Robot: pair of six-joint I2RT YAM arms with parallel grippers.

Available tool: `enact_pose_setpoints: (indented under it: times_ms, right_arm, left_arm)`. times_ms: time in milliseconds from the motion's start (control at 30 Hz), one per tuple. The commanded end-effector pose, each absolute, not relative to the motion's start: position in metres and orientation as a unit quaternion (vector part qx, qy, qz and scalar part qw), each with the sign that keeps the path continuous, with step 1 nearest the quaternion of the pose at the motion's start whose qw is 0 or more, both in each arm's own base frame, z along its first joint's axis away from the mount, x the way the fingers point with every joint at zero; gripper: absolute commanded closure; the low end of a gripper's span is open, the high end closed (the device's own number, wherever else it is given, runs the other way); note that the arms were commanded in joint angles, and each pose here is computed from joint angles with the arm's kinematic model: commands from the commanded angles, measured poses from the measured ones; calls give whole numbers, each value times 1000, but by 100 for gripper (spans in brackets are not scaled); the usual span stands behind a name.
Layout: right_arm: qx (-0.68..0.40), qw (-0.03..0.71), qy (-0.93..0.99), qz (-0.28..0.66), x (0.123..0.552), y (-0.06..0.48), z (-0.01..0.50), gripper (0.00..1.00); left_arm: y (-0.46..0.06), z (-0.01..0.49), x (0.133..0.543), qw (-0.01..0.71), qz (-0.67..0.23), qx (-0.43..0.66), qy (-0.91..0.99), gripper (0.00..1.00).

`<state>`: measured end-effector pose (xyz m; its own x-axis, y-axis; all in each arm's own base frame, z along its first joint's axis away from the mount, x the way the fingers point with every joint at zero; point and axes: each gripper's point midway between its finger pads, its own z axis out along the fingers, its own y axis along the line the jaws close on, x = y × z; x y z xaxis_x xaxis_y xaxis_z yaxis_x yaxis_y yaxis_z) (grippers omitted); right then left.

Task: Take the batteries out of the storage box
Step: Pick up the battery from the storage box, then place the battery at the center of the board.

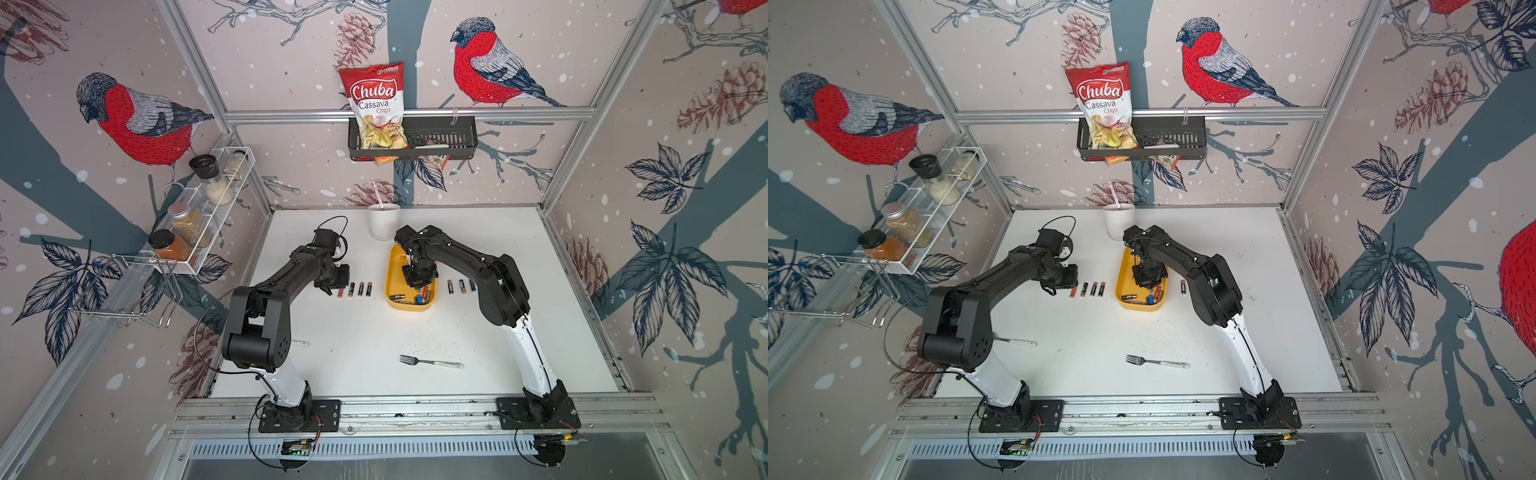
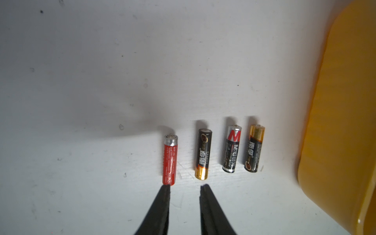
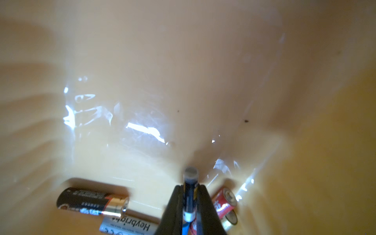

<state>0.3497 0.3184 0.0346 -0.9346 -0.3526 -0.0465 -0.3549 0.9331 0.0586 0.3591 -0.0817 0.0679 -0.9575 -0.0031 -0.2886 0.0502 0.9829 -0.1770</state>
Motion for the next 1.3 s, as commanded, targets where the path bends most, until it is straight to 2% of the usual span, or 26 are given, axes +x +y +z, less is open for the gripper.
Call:
enact_pose_setpoints:
  times_ms: [0,333,767,1100,1267]
  right_arm:
    - [-185,31,981,49,355,322,51,83]
    - [-175,59,981,61,371,312,88,83]
    - [-149,84,984,46,386,274,121,83]
    - [-119,84,989,17,386,221,123,82]
    - [-86,83,993,-4,387,178,115,82]
  left_arm:
    - [-82,71,358,146,-92,12,985,70]
    - [-83,71,358,146,-93,12,985,70]
    - [-85,74,361,149,-100,11,984,70]
    - [-86,76,363,151,-102,12,983,70]
    - [-87,75,365,151,-103,12,983,70]
